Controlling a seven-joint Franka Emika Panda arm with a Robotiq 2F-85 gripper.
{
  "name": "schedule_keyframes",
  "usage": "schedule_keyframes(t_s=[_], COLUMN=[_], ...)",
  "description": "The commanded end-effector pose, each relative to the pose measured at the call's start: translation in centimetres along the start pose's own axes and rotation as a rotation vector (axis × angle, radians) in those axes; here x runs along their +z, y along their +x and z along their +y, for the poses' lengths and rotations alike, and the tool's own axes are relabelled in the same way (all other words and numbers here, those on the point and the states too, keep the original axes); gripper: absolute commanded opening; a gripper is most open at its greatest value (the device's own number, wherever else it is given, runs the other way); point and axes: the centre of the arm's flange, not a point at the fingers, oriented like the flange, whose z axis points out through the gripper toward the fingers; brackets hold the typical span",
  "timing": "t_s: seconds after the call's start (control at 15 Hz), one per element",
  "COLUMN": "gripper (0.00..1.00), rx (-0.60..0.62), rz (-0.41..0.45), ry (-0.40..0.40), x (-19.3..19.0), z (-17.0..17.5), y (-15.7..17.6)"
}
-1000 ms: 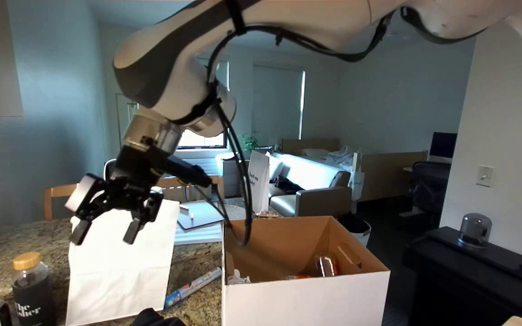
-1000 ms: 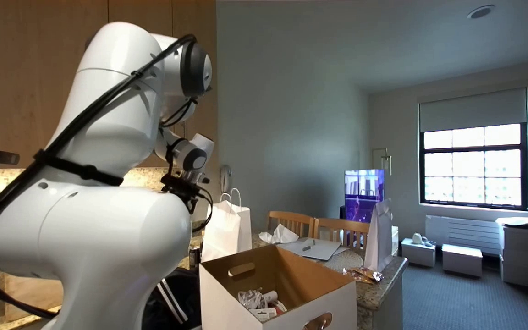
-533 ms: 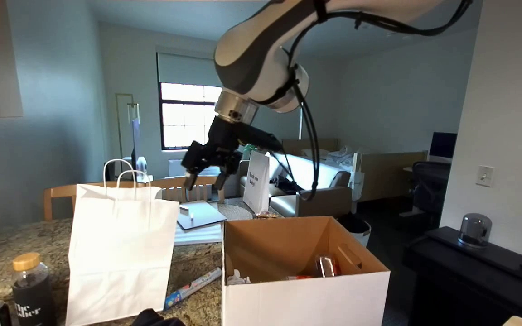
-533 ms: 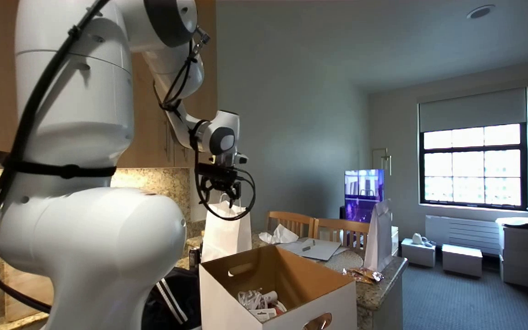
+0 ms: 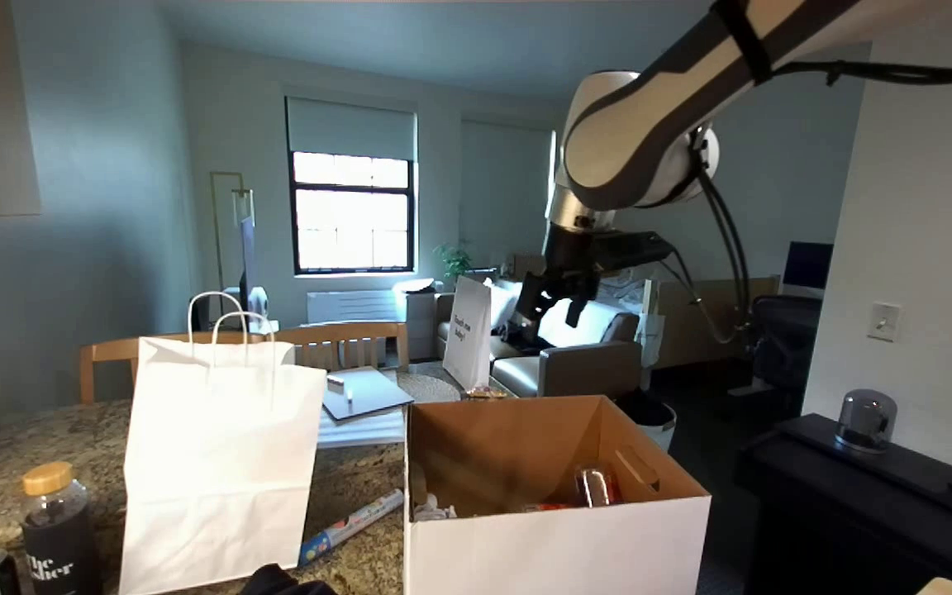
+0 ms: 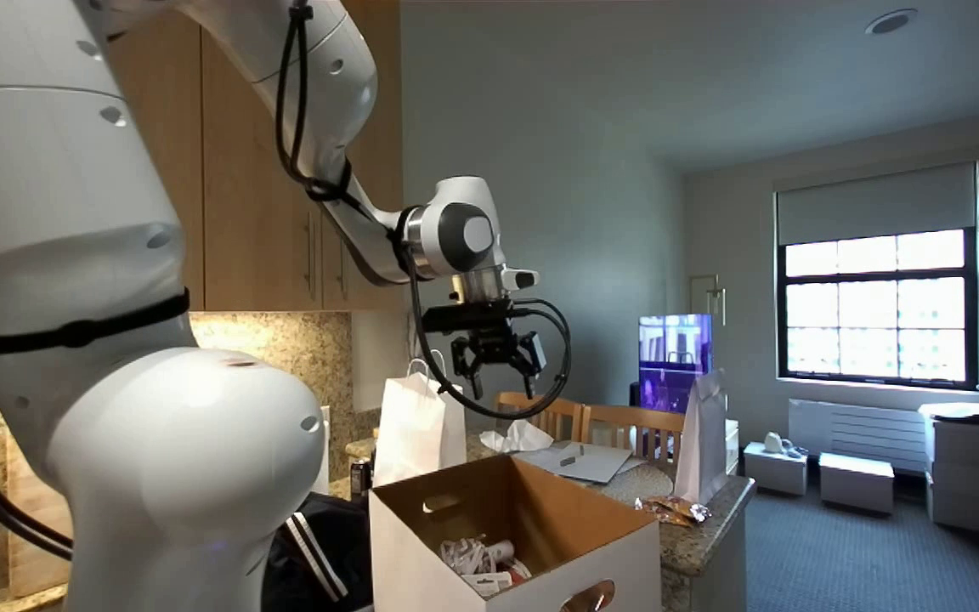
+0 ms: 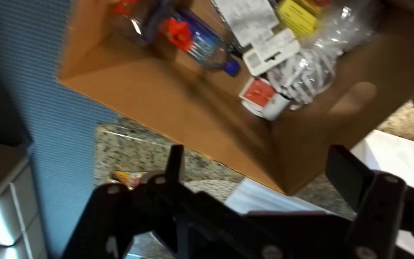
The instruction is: Take the jacket out of the box
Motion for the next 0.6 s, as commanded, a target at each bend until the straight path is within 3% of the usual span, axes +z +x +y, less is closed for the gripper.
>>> schedule_keyframes(t_s=[0.0,0.07,0.13,0.53], gripper=[1.0,1.0,1.0,1.0], rx=[0.111,0.145,0.095,0.133], rz=[-0.081,-0.13,-0.077,-0.121], ry=[-0.15,-0.168,-0.118,-0.148], x=[0.7,1.3,1.0,1.6], z=[3.3,3.6,3.8,4.0], y=[-4.1,-4.6,-3.1,-4.0])
